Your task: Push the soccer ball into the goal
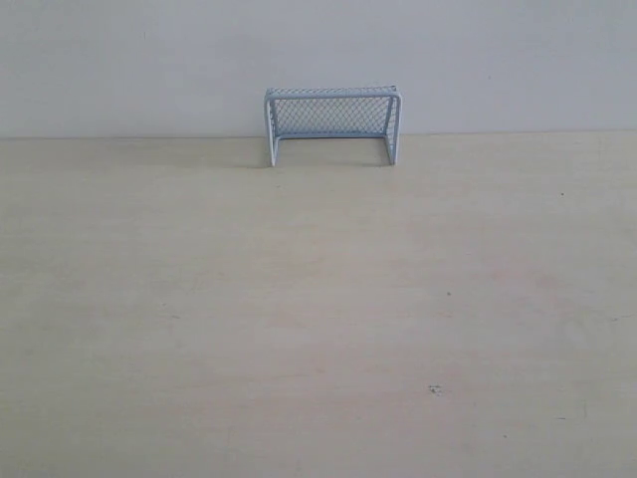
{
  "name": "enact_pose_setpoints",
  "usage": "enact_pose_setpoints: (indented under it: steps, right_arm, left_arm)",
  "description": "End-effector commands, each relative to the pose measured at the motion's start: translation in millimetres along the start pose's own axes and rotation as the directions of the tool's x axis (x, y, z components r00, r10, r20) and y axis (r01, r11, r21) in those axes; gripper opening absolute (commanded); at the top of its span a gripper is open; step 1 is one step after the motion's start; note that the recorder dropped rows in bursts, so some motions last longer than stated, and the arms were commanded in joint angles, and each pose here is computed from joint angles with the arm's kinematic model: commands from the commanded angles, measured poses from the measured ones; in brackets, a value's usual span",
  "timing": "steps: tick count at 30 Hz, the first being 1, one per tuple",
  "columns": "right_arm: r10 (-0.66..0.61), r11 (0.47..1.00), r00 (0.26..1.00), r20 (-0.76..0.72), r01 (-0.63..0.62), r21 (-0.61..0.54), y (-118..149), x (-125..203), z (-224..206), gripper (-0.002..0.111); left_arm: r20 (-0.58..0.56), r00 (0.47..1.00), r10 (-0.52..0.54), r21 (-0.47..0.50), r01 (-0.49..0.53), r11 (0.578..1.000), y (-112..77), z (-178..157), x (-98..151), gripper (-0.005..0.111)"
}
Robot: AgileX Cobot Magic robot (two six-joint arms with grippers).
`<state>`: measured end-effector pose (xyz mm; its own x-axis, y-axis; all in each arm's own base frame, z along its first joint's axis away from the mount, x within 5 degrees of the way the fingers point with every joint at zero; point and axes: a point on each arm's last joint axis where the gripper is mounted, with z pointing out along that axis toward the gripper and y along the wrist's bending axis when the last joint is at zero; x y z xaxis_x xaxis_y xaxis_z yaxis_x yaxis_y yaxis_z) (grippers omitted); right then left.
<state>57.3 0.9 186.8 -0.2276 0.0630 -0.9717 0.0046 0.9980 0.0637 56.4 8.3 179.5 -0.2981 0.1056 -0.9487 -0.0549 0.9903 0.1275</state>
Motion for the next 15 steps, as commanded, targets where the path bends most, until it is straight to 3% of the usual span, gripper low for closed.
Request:
enact_pose_setpoints:
  steps: [1,15]
  right_arm:
    - [-0.018,1.000,1.000,-0.015,0.018,0.001,-0.2,2.7,-0.3,0.000]
    - [-0.038,0.999,0.999,-0.030,0.038,-0.001,-0.1,5.0,-1.7,0.000]
  left_arm:
    - [0.003,1.000,-0.007,0.008,0.007,1.000,-0.4,0.0,-1.5,0.006]
    - [0.003,1.000,-0.007,0.008,0.007,1.000,-0.4,0.0,-1.5,0.006]
